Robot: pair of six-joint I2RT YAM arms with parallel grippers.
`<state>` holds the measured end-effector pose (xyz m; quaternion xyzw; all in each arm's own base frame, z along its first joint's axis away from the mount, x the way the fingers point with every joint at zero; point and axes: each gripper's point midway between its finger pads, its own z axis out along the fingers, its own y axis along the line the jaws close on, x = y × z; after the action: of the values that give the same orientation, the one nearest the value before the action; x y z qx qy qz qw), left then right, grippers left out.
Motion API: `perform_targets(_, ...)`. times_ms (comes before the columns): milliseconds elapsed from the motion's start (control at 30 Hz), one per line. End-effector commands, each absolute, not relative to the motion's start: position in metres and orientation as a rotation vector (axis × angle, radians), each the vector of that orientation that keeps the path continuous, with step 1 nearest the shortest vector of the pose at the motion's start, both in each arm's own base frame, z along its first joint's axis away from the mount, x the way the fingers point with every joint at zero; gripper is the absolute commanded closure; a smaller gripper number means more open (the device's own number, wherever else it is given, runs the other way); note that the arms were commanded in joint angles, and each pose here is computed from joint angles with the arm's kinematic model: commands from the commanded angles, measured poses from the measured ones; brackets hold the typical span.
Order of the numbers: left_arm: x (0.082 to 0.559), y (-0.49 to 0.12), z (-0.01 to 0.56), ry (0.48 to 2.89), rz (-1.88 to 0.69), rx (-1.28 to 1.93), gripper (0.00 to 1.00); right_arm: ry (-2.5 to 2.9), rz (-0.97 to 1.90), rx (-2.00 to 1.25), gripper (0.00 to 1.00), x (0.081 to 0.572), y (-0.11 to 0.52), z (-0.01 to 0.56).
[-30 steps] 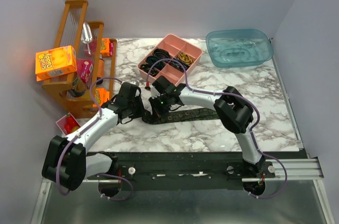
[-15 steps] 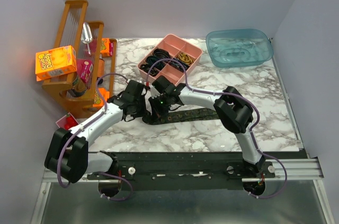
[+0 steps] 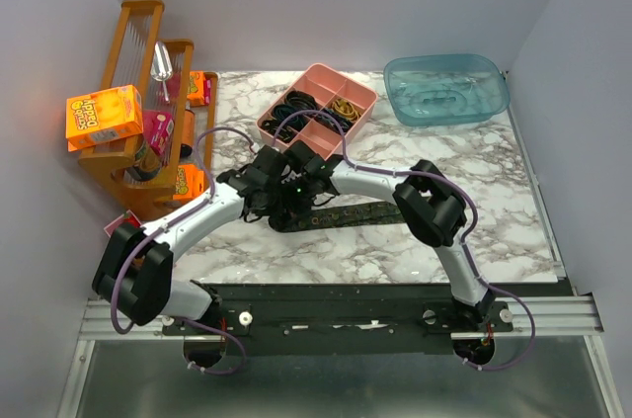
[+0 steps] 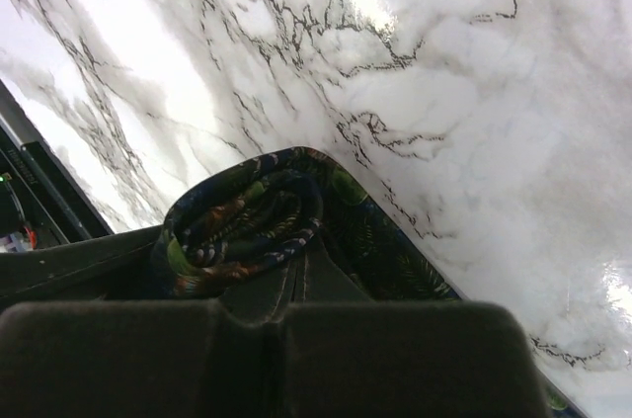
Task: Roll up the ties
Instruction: Roll the tie at the center of the board.
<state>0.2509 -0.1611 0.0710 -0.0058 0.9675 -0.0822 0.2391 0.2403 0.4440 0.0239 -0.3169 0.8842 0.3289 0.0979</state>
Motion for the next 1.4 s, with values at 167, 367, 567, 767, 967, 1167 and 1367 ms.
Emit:
perform_targets(167, 0.259, -0.148, 0.073, 2.634, -0.022, 0.014, 1.00, 2.623, 0.956, -0.934, 0.99, 0.242, 0.447, 0.020)
perform_targets(367, 0.261, -0.142, 0.079, 2.612, 0.024, 0.024, 1.00, 2.649, 0.874, -0.905, 0.99, 0.248, 0.441, 0.005)
perform_targets(567, 0.268, -0.145, 0.078, 2.606, 0.025, 0.055, 1.00, 2.694, 0.751, -0.820, 0.99, 0.259, 0.432, -0.011)
perform_targets(767, 0.270, -0.149, 0.077, 2.597, 0.005, 0.062, 1.00, 2.687, 0.695, -0.752, 0.99, 0.273, 0.432, -0.012)
perform_targets(967, 0.271, -0.144, 0.075, 2.593, 0.045, 0.075, 1.00, 2.622, 0.797, -0.799, 0.99, 0.266, 0.436, 0.016)
perform_targets(1167, 0.273, -0.131, 0.078, 2.588, 0.147, 0.088, 1.00, 2.510, 0.897, -0.756, 0.99, 0.262, 0.431, 0.073)
perform_targets(1367, 0.273, -0.123, 0.078, 2.598, 0.217, 0.117, 1.00, 2.515, 0.871, -0.649, 0.99, 0.273, 0.403, 0.087)
